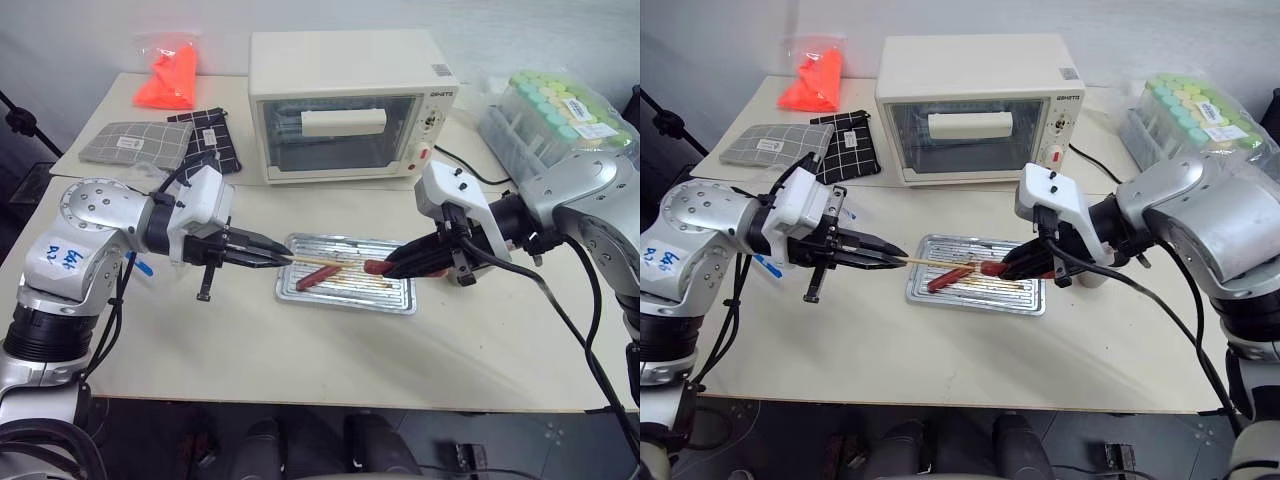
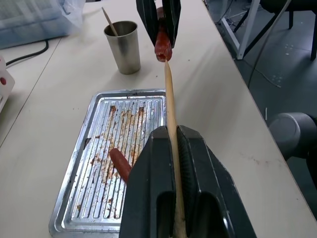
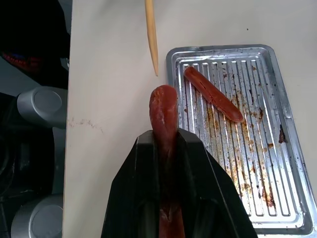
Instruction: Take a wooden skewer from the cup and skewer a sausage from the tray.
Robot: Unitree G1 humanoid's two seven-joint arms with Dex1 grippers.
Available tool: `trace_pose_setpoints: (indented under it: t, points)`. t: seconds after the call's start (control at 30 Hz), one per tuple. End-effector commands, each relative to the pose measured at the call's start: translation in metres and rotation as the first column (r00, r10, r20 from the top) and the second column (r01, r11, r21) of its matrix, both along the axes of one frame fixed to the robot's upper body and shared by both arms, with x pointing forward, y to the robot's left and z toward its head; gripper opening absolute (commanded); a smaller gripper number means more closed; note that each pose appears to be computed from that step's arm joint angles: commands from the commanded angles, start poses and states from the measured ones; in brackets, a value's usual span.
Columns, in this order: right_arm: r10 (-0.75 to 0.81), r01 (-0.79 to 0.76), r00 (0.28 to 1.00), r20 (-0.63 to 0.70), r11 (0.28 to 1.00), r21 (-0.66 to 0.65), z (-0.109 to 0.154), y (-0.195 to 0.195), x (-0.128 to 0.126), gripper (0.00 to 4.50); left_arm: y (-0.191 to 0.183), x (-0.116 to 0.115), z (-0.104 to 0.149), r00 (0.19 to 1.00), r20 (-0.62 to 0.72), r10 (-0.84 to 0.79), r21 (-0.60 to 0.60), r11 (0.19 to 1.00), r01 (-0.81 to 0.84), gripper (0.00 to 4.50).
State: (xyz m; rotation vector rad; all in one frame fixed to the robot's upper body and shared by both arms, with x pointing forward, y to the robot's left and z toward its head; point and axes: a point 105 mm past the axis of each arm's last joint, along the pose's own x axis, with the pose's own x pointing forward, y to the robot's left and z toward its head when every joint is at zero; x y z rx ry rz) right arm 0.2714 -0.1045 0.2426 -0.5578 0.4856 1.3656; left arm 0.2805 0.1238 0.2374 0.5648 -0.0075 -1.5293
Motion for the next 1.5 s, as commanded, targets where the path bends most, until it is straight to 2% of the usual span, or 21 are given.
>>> trace_pose_setpoints:
  t: [0.03,1.5]
  points:
    - [0.013,-0.015,0.999,0.052,1.0,0.026,0.016,0.004,-0.003,0.23,-0.005,-0.002,0.009,0.998,0.05,-0.034,0.0,0.999,0.034,0.0]
    - [-0.001,0.0,0.998,0.057,1.0,0.026,0.009,0.001,-0.004,0.23,-0.003,0.003,0.018,0.993,0.106,-0.053,0.031,0.998,0.05,0.0]
